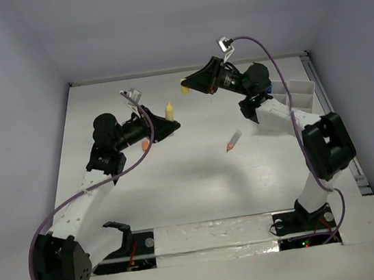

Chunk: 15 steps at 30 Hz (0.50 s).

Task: Sort the stationery into containers
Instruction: Close the pen cap on the pen.

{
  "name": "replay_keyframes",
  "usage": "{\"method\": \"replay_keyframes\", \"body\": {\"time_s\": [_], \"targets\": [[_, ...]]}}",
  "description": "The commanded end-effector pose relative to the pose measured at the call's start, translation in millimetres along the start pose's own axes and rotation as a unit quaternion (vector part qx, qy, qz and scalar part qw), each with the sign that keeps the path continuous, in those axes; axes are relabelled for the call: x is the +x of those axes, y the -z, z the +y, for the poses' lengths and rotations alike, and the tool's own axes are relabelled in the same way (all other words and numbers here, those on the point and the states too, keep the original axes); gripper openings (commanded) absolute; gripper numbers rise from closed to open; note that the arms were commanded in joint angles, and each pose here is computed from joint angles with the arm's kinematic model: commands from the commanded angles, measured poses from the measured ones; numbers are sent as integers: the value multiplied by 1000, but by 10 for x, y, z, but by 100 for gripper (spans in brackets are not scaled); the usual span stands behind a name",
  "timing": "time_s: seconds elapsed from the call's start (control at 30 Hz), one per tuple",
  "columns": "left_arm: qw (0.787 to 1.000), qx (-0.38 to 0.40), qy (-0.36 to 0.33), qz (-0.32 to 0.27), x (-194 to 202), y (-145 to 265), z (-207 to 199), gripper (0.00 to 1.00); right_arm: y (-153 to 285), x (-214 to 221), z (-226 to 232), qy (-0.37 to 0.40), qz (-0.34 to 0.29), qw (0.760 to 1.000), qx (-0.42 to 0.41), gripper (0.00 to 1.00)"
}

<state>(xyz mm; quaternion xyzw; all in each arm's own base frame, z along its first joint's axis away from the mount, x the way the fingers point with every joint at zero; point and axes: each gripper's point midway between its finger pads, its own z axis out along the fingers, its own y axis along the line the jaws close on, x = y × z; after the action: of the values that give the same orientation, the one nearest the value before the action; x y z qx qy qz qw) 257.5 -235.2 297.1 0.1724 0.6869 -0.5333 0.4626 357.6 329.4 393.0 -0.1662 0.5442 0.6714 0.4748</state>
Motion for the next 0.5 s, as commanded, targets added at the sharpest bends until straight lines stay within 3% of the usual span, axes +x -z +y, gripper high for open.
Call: {"method": "replay_keyframes", "body": {"time_s": [0.0,0.47], "targets": [[995,94,-37,-21,-367,-22,-433,0,27,-25,516,0,3,992,-127,0],[986,165,12,-19,-257,-44,-520,0,-18,-113,624,-18,-27,984,-175,0]]}}
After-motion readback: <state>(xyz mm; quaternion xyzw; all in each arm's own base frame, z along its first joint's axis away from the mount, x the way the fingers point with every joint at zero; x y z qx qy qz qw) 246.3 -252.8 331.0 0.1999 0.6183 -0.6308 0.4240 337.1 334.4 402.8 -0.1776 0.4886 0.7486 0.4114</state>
